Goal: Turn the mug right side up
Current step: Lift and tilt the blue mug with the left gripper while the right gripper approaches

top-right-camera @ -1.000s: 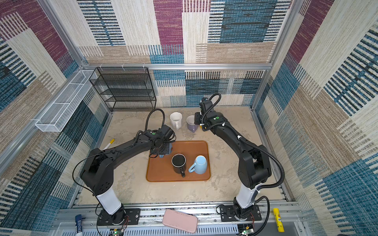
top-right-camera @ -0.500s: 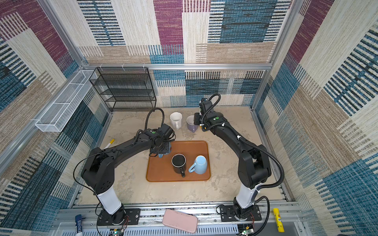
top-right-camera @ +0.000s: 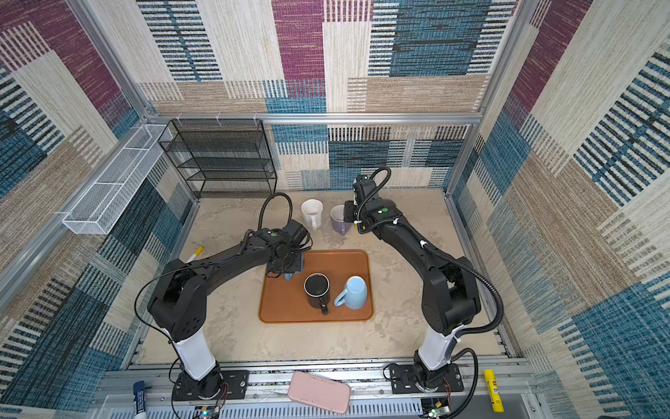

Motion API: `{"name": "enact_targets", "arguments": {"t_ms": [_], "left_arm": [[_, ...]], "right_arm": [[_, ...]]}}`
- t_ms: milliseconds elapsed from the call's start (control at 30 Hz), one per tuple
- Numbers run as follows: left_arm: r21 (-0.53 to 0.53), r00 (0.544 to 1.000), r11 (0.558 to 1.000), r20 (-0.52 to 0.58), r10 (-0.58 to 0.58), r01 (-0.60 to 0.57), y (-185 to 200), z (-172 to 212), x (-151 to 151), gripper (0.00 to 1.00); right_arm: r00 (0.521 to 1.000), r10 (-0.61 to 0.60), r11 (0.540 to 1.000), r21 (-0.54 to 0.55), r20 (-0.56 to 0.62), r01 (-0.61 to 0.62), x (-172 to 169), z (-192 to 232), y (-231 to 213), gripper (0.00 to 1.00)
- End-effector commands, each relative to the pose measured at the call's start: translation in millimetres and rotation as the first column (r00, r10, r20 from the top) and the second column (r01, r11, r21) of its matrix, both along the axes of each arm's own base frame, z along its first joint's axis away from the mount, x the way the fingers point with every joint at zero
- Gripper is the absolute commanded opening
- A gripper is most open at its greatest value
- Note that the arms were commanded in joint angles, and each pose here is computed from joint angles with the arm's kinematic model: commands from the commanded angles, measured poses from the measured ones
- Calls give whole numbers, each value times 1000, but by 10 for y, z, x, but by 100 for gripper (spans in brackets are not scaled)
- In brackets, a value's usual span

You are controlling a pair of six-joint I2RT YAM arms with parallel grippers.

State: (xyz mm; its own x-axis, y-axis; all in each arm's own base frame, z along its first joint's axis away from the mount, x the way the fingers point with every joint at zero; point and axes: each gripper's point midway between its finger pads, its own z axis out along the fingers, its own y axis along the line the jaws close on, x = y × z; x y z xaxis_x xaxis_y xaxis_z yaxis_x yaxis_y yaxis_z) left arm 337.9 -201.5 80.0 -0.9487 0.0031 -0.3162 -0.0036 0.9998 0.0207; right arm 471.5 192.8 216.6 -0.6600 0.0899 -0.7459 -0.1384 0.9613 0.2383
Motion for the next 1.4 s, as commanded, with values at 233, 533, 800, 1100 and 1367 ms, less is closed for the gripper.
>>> {"name": "enact_targets", "arguments": {"t_ms": [233, 533, 800, 1100, 1367], "left_arm": [[-11, 1000, 1000, 2, -29, 29, -59, 24, 43, 11], [-21, 998, 999, 51, -45, 46, -59, 189, 127, 0], [-62, 989, 995, 124, -76, 84, -70, 458, 228, 0], [-234, 965, 967, 261, -38, 102, 10, 933, 375, 0], [-420, 920, 893, 392, 19, 160, 103, 1401, 479, 0]], "right_arm": [[999, 24, 999, 30, 36, -25, -1, 93, 57, 40], [992, 68, 995, 68, 104, -75, -70, 308, 112, 41], [977, 132, 980, 127, 166, -154, -161, 483, 229, 42], [950, 234, 929, 241, 209, -282, -313, 607, 463, 42], [918, 317, 854, 350, 238, -385, -480, 638, 652, 41]]}}
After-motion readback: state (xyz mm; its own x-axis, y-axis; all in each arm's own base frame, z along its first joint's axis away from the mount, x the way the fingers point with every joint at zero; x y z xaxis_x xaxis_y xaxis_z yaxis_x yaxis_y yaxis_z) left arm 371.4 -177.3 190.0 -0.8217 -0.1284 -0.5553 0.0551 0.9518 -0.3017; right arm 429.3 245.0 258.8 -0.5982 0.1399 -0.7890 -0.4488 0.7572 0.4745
